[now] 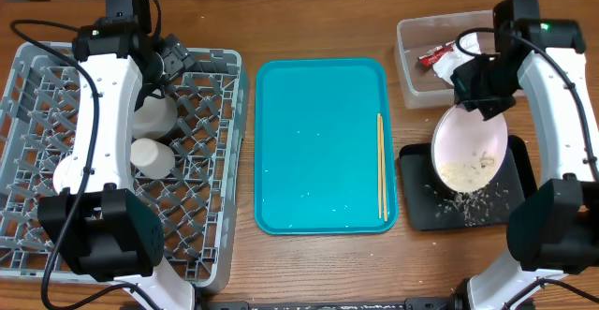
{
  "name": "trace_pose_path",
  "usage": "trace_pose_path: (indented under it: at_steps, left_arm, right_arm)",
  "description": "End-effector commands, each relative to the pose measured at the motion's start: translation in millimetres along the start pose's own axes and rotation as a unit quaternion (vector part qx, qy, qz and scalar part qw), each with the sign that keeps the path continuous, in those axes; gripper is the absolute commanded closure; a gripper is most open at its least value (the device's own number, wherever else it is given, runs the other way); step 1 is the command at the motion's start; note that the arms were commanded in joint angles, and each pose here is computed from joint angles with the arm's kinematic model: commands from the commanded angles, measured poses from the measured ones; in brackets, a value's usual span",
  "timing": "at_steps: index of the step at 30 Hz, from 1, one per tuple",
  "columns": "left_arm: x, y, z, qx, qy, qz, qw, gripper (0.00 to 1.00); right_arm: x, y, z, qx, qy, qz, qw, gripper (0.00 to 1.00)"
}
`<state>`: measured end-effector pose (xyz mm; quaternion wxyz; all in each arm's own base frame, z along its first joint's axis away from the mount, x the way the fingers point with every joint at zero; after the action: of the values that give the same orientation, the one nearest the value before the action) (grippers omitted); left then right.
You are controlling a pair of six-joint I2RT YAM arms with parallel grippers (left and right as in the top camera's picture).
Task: Sort waste into correct bins and load items into the dishwasher
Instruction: 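Tilt the plate with the right gripper to dump rice onto the black tray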
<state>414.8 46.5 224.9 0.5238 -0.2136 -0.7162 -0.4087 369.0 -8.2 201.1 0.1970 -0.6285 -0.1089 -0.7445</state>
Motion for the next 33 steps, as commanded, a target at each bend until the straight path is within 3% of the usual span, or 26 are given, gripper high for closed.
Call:
trace_pose_path:
  at_steps: [1, 24, 33]
  left_arm:
    - [-1, 3, -3, -0.005, 0.005, -0.006, 1.000, 0.00]
    - [-1, 3, -3, -0.005, 0.005, -0.006, 1.000, 0.00]
    - [-1, 2, -2, -0.006, 0.007, -0.002, 1.000, 0.00]
  right_arm:
    - [-1, -6, 3, 0.024, 0.031, 0.034, 0.999, 0.97]
    - [25, 13, -16, 0.060, 0.164, 0.179, 0.968, 0.96]
    - [34, 3, -23, 0.078, 0.187, 0.226, 0.953, 0.97]
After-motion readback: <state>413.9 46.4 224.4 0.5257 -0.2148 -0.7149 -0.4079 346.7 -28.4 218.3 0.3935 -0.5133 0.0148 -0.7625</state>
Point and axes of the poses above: each gripper's point midway between its finger pads, its own x axis back along the fingers, its own z axis along the line the jaws close on, y = z × x, the point moved 5 cm from there along x, back along the fingers, and after that the axes turned 5 degrees about -x, right-handed, at the moved point
